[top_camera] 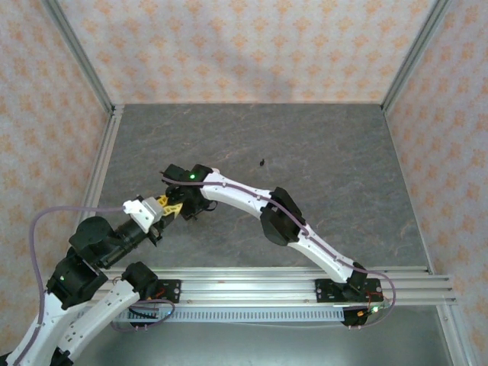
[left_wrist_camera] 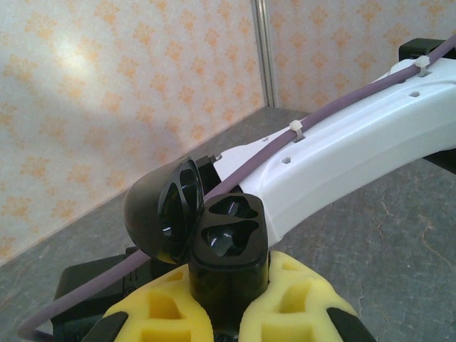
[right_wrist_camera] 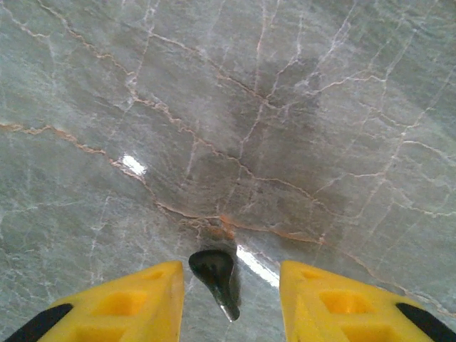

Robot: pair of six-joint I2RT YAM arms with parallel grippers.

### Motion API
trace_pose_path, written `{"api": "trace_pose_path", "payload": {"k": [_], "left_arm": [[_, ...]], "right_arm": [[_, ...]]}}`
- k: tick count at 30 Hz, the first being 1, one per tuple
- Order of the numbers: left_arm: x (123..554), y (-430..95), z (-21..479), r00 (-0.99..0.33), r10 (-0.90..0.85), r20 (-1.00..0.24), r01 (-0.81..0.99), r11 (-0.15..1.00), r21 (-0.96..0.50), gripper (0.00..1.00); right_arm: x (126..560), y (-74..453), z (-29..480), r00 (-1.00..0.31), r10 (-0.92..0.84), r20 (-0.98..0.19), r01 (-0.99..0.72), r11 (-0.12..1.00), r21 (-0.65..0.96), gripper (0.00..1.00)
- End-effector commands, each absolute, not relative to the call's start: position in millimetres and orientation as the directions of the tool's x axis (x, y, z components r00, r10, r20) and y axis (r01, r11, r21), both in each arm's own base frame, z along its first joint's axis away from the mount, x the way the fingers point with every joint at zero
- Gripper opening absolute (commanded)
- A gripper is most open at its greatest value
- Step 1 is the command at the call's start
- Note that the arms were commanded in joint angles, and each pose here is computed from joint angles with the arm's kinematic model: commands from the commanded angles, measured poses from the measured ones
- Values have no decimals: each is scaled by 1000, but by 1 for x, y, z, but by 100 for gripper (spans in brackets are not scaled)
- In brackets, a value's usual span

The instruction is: Insert wireless bluetooth earbuds into charging case

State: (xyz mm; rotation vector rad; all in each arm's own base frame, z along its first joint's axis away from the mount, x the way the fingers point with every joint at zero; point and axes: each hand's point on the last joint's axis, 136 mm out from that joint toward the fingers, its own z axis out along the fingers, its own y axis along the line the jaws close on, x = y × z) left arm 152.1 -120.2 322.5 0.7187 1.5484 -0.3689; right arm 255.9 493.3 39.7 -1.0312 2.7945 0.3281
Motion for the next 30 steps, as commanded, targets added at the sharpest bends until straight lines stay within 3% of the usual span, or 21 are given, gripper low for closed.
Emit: {"api": "trace_pose_path", "payload": {"k": [1,15,23,30], "left_arm": [[150,-116,326,37,168,-985,621,768,154,0],[150,-120,319,4,150,-989,637,762,118,0],[154,-121,310,-20,151,-988,635,765,104,0],[156,-122,308,-30,150,-988,633,768,97,0]], "right_arm": [[252,496,30,-749,-634,-194,-661,734,153,40],[250,496,19,-738,-651,-176,-673,728,130,38],[240,485,16,-732,-668,-133,-680,728,86,24],[241,473,31,-735,-667,-126,-676,736,45,20]]}}
